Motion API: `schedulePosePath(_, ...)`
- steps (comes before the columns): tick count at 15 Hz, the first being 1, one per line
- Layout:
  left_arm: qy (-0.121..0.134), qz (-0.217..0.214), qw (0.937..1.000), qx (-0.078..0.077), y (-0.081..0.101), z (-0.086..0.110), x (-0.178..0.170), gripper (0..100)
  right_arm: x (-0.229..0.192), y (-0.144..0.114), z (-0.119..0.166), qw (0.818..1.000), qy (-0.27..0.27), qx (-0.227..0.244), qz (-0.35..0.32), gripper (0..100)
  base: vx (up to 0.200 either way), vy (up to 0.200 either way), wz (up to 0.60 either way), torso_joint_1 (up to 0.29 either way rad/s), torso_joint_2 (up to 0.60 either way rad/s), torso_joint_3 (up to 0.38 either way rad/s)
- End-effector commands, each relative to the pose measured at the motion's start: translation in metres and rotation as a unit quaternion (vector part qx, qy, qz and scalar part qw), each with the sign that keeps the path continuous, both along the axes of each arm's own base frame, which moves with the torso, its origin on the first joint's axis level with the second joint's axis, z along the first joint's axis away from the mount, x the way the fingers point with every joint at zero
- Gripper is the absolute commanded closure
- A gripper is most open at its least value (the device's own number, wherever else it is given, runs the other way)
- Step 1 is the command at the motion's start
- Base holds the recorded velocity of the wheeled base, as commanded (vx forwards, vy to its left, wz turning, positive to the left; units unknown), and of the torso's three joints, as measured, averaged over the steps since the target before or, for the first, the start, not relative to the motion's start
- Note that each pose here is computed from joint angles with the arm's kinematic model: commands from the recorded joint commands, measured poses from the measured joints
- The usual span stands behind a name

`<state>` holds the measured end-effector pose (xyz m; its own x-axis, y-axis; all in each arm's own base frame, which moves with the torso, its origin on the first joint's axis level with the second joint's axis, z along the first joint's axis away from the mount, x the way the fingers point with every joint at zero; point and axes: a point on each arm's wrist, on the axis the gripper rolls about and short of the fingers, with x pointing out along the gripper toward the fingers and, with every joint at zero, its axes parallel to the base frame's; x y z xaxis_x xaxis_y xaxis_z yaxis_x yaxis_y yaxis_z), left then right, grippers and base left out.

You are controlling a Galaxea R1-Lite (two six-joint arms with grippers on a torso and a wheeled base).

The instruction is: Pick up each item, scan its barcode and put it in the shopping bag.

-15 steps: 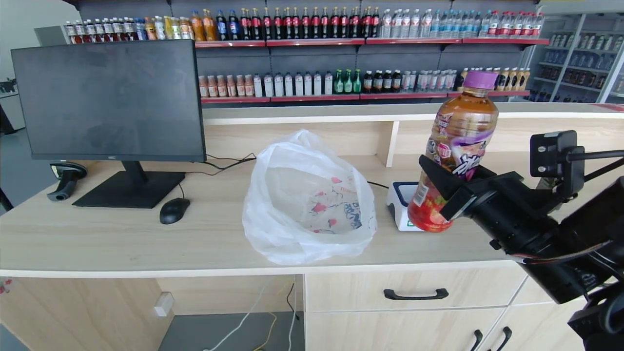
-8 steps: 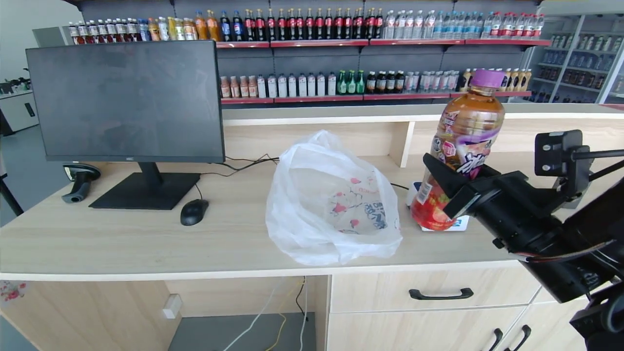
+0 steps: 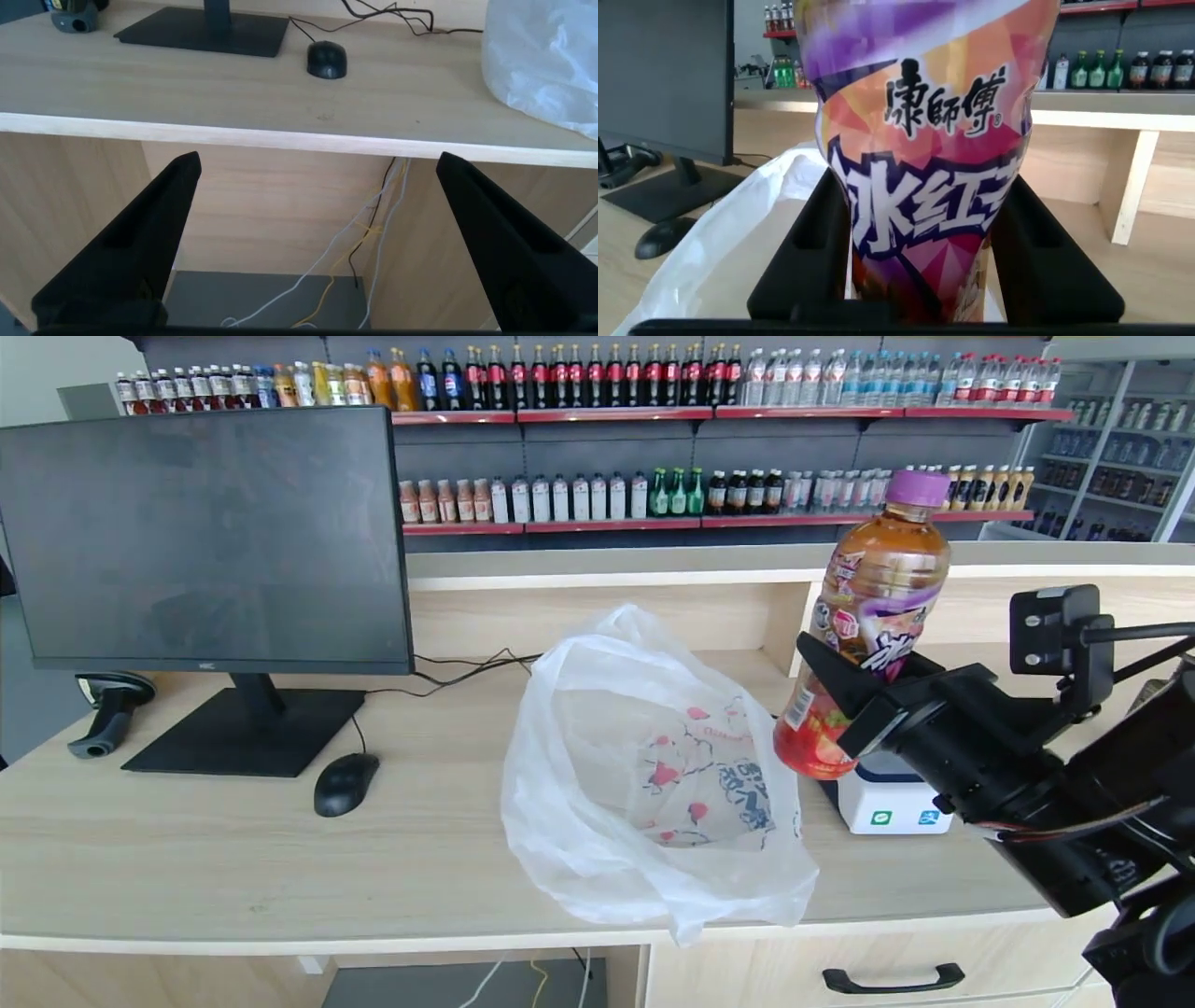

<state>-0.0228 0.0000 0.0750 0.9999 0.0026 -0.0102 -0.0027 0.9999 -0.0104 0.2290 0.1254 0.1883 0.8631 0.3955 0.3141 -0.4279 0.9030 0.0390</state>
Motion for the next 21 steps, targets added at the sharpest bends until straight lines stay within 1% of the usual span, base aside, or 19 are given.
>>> schedulePosePath(1, -0.001, 0.000, 1.0000, 0.000, 0.000, 0.000, 0.000, 0, 0.003, 0.003, -0.001, 1.000, 0.000, 0.000, 0.003, 100, 0.000, 0.000, 0.00, 0.000, 0.00, 0.000)
schedulePosePath(4, -0.001, 0.000, 1.0000, 0.000, 0.000, 0.000, 0.000, 0, 0.008, 0.006, 0.001, 1.000, -0.006, 0.003, 0.003, 100, 0.000, 0.000, 0.00, 0.000, 0.00, 0.000)
schedulePosePath(10, -0.001, 0.000, 1.0000, -0.001, 0.000, 0.000, 0.000, 0, 0.010, 0.007, 0.004, 1.000, -0.010, 0.007, 0.004, 100, 0.000, 0.000, 0.60, -0.002, 0.00, 0.002)
schedulePosePath(14, -0.001, 0.000, 1.0000, -0.001, 0.000, 0.000, 0.000, 0, 0.009, 0.006, 0.003, 1.000, -0.009, 0.006, 0.003, 100, 0.000, 0.000, 0.00, 0.000, 0.00, 0.000)
schedulePosePath(21, -0.001, 0.000, 1.0000, -0.001, 0.000, 0.000, 0.000, 0, 0.029, 0.017, -0.014, 1.000, 0.013, -0.005, 0.003, 100, 0.000, 0.000, 0.00, 0.000, 0.00, 0.000)
